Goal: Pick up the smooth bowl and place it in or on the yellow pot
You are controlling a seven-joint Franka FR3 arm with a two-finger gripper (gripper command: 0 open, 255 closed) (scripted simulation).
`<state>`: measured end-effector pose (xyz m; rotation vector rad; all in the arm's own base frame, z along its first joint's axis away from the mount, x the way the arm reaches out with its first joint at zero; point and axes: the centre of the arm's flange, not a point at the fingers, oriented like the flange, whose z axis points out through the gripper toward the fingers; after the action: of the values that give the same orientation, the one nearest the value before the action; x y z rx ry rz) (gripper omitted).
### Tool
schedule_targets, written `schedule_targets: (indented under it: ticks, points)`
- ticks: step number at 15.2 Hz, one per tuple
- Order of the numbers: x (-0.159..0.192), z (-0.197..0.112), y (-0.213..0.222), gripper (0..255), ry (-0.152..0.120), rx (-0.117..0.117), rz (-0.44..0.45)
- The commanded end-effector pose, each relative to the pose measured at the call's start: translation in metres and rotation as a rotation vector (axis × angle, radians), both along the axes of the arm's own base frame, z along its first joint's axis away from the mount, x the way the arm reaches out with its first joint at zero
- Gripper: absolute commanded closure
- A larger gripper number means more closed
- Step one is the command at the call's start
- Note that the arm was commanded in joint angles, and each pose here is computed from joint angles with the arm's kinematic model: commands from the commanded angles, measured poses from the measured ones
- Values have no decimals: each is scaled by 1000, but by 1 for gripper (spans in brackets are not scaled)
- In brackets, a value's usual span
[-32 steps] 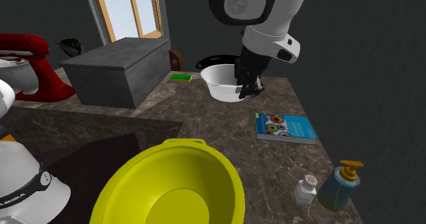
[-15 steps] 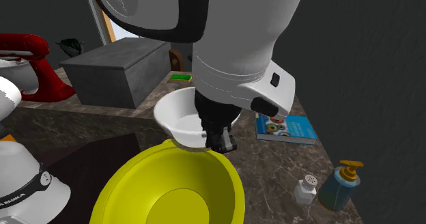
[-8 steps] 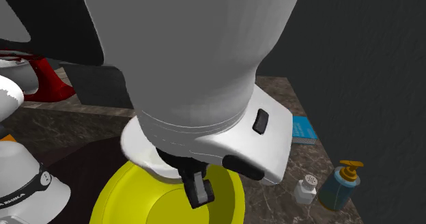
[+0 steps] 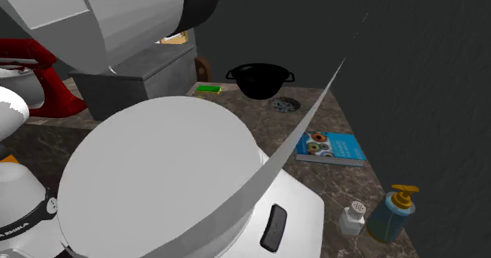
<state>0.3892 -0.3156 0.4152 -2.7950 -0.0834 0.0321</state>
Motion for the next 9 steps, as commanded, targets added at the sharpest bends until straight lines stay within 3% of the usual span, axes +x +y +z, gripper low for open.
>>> schedule_targets:
  ticks: [1, 9]
  points:
    - [0, -10, 0, 255, -1, 0, 0]
    - [0, -53, 0, 255, -1, 0, 0]
